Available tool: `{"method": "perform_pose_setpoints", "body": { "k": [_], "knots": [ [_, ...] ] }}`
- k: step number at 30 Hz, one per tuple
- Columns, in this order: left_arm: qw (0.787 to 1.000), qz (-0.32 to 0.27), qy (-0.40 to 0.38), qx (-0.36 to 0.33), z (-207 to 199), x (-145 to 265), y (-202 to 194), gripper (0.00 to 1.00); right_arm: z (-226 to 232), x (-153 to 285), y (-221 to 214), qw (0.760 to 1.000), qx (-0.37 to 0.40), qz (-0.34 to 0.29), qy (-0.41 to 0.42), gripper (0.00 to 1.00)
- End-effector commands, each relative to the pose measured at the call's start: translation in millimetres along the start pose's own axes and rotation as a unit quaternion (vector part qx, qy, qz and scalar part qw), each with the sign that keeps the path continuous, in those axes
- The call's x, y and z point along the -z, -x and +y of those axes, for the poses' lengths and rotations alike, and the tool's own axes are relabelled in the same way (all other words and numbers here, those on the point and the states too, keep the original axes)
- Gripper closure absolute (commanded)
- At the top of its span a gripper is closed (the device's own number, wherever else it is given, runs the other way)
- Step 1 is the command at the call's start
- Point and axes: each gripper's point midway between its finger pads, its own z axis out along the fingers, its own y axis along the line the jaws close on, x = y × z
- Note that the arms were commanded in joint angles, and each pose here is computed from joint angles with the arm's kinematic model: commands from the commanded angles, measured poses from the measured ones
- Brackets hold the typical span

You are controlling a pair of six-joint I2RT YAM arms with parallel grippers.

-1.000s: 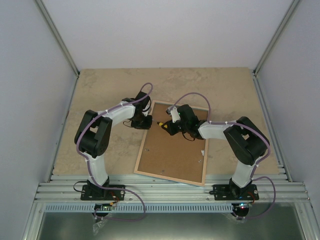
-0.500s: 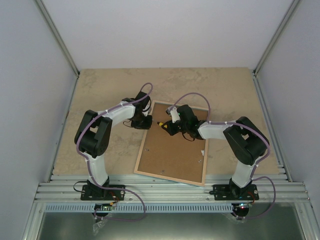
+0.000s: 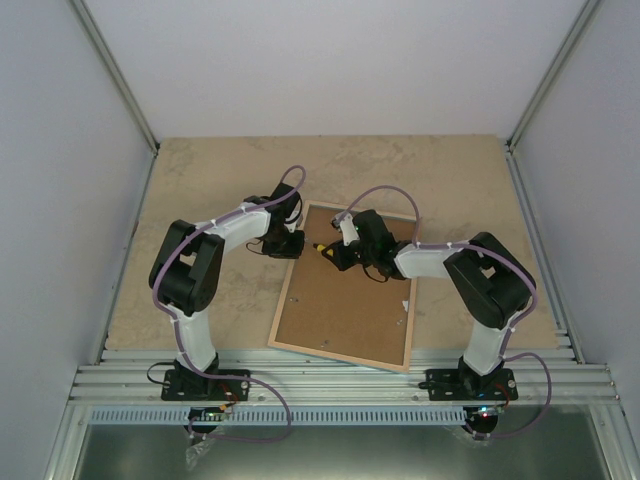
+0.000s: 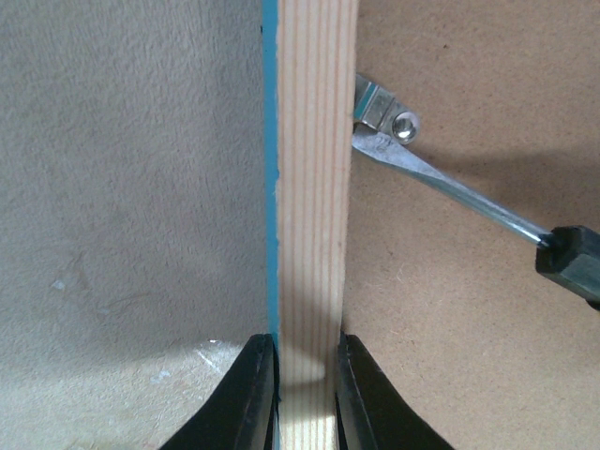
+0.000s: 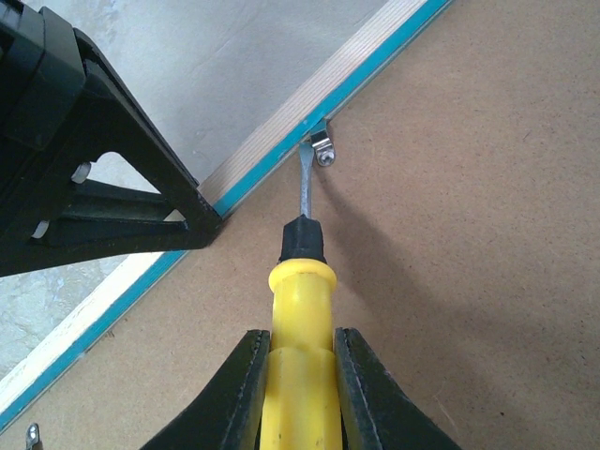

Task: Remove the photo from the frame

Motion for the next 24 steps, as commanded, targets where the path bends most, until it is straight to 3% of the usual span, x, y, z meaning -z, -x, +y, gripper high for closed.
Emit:
{"method": "perform_pose_setpoints", "body": {
  "k": [1,13,24],
  "knots": [
    [1.000,0.026,0.004,0.014,5,-6,-12,1.00,-15,-2,14,0.999,-0.010,-0.030,-0.043,0.99],
    [1.000,0.026,0.005,0.014,6,-7,-12,1.00,-39,13,21,0.991,-0.030,-0.063,-0.117,1.00],
    [1.000,0.025,0.005,0.013,5,-6,-12,1.00,-18,9,20,0.997,0.007,-0.037,-0.063,0.99]
  ]
}}
